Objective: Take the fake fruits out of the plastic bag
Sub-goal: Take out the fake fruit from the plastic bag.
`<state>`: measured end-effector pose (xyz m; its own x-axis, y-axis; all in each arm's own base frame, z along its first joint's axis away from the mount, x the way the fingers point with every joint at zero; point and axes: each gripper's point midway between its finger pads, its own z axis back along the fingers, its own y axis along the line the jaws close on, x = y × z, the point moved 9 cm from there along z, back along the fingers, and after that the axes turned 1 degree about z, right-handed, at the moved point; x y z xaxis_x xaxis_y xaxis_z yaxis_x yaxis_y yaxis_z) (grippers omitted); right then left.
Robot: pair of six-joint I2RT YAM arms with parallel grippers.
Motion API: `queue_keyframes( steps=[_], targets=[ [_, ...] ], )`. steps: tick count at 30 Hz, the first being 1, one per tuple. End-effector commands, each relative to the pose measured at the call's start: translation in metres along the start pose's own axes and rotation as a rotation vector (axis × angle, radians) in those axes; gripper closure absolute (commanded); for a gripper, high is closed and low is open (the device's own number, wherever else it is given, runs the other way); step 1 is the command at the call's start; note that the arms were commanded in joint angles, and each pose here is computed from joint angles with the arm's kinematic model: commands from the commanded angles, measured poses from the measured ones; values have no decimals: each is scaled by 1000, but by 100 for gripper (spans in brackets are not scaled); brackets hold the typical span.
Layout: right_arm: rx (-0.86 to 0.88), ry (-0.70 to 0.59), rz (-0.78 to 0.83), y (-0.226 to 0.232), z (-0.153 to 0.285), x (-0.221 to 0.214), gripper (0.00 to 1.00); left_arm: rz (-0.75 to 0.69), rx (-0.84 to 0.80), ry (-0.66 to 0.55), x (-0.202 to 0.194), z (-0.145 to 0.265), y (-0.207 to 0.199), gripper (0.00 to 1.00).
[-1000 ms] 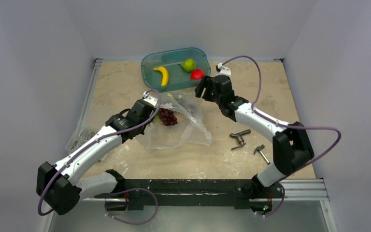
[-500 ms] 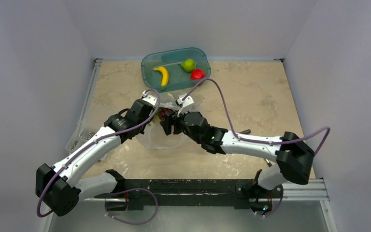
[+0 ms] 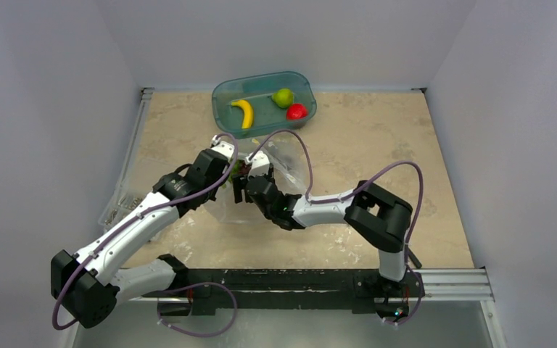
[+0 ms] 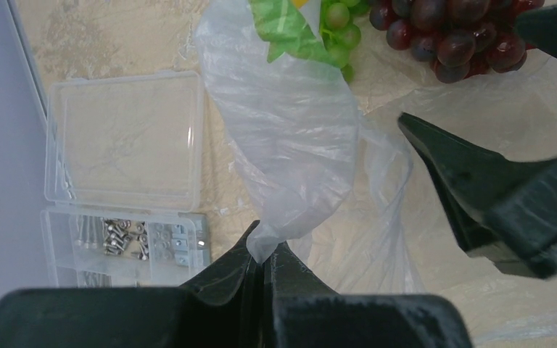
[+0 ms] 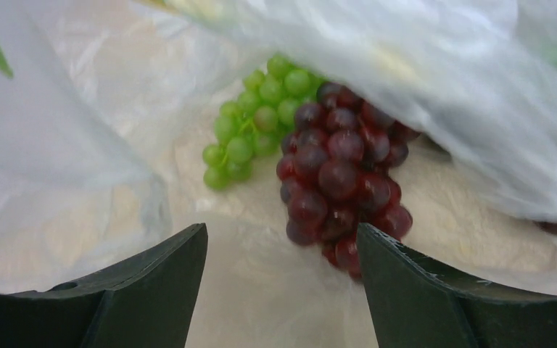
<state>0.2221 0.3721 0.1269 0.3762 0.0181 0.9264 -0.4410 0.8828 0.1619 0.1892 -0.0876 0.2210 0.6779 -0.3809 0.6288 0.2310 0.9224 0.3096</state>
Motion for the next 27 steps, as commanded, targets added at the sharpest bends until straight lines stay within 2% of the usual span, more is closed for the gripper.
queue_keyframes(
  steps=[1,9,16,20,23,27],
  targets=[
    [-110,-170,-77,7,-21,33,23,17,4,-56,10,6,2,100],
    [-215,-143,-50,-4,-54,15,23,17,8,-56,10,6,3,100],
    [-219,-104,-10,-7,-71,-1,29,-7,23,-24,9,-1,0,100],
    [-167,-70,6,-3,-72,-5,50,-10,60,-25,10,1,5,100],
    [-131,-50,9,0,-70,-3,74,-2,67,-44,8,3,7,100],
    [-96,-40,-2,4,-64,2,94,0,57,-53,9,5,7,100]
  ],
)
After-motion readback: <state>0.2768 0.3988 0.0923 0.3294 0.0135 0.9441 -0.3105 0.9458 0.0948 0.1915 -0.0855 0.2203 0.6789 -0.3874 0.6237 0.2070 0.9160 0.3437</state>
